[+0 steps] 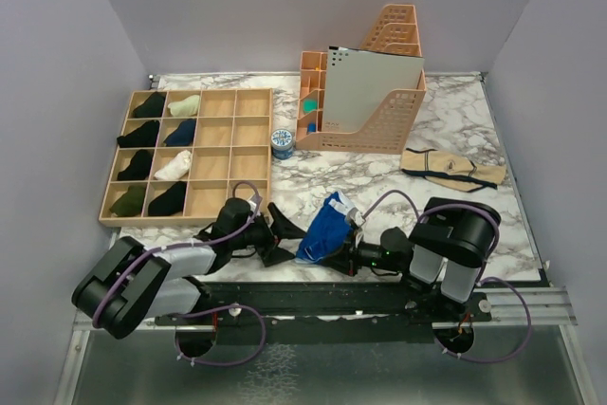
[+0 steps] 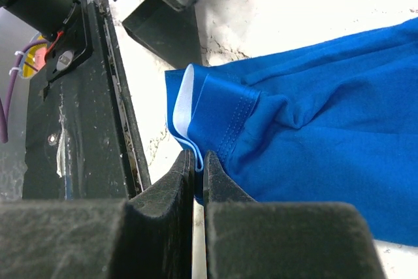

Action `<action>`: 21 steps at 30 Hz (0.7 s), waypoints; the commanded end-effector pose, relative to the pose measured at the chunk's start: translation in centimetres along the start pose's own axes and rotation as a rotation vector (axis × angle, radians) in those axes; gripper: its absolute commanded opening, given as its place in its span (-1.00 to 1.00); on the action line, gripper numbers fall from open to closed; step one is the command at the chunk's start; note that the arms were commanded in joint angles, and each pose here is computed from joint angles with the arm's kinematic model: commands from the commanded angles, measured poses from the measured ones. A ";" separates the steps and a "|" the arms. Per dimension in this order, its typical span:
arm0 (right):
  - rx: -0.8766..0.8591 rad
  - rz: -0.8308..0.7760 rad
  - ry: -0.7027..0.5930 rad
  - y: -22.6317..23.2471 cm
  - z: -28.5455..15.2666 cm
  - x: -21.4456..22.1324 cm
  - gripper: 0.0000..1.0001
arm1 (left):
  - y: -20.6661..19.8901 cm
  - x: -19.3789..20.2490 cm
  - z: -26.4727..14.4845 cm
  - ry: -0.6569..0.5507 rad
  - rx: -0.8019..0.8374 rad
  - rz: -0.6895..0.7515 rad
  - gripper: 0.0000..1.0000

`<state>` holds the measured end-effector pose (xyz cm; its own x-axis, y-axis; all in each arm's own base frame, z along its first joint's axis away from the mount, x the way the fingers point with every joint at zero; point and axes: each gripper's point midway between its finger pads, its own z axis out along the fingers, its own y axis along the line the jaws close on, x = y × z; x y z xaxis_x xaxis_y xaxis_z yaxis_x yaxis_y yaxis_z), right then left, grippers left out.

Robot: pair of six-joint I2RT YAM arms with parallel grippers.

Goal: Roll the underwear
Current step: Roll the underwear to the center of the board.

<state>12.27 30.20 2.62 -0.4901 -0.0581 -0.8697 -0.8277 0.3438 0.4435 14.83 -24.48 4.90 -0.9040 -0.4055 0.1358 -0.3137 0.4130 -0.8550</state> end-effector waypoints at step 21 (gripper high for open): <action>-0.101 -0.219 -0.025 1.3 0.5 -1.6 -0.99 | 5.7 -0.1 0.8 -0.049 -0.308 -0.116 0.70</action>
<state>12.75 31.09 4.93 -0.3107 -0.0658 -0.9482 -0.9202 0.2709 0.2827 15.88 -26.64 4.38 -0.8953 -0.3999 0.1963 -0.3707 0.4245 -0.8260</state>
